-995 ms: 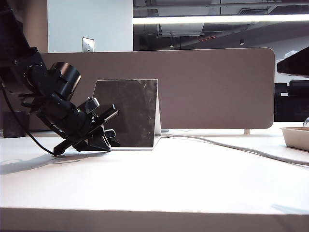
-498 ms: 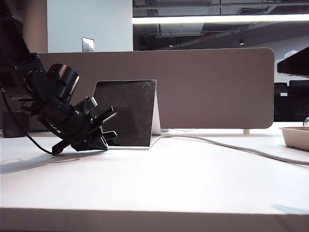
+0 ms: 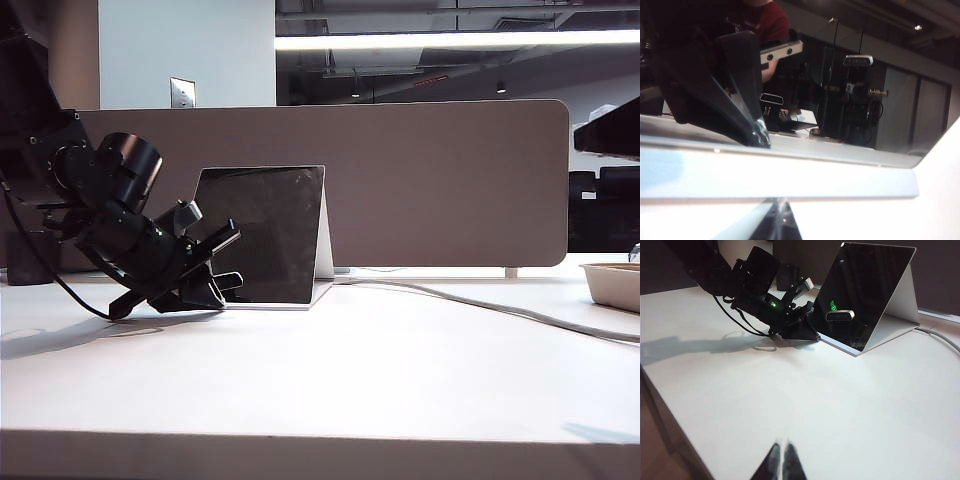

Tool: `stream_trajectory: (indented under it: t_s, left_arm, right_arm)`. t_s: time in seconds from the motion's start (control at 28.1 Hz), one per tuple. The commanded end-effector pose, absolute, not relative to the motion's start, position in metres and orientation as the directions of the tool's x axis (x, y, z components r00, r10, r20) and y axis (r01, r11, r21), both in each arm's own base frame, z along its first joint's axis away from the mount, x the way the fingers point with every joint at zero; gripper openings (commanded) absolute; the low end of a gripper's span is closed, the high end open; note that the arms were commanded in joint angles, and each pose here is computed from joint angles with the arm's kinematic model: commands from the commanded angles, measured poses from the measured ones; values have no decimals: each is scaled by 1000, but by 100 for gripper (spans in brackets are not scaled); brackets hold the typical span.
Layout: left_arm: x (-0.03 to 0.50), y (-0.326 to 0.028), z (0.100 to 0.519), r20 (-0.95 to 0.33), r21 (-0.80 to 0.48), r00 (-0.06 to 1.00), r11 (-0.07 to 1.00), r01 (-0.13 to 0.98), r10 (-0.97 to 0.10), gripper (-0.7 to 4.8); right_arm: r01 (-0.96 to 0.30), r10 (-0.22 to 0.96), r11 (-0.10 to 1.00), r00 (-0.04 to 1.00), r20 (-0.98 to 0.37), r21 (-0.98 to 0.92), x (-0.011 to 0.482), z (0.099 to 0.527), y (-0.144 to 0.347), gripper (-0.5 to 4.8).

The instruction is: Push the base of the mirror on the table to move it forward for a short distance.

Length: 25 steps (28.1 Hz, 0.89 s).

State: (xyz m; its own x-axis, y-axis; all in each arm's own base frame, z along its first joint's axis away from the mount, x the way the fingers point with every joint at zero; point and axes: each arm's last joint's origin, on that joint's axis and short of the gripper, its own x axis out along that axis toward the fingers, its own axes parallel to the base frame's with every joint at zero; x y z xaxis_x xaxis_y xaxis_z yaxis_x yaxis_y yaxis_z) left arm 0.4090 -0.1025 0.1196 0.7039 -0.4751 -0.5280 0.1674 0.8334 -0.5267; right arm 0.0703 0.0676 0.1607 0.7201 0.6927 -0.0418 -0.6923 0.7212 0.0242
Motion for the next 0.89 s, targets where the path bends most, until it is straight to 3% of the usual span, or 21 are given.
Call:
stream_trajectory:
  t_s: [0.04,0.5,0.89]
  left_arm:
    - [396,-100,105,-654,-535,590,841,82,-474,-2]
    - [364,-90,173,-745,-402,552,912,76,-375,-2]
    - [304,-74,278,-665,-317,678,940,124,-314,-2]
  right_arm:
    - [-692,692,722,721,-25,22,70,163,68,22]
    - [-692,692,722,721,-25,22,70,163,68,22]
    - [-692,692,722,721,-25,22,70,163,68,22]
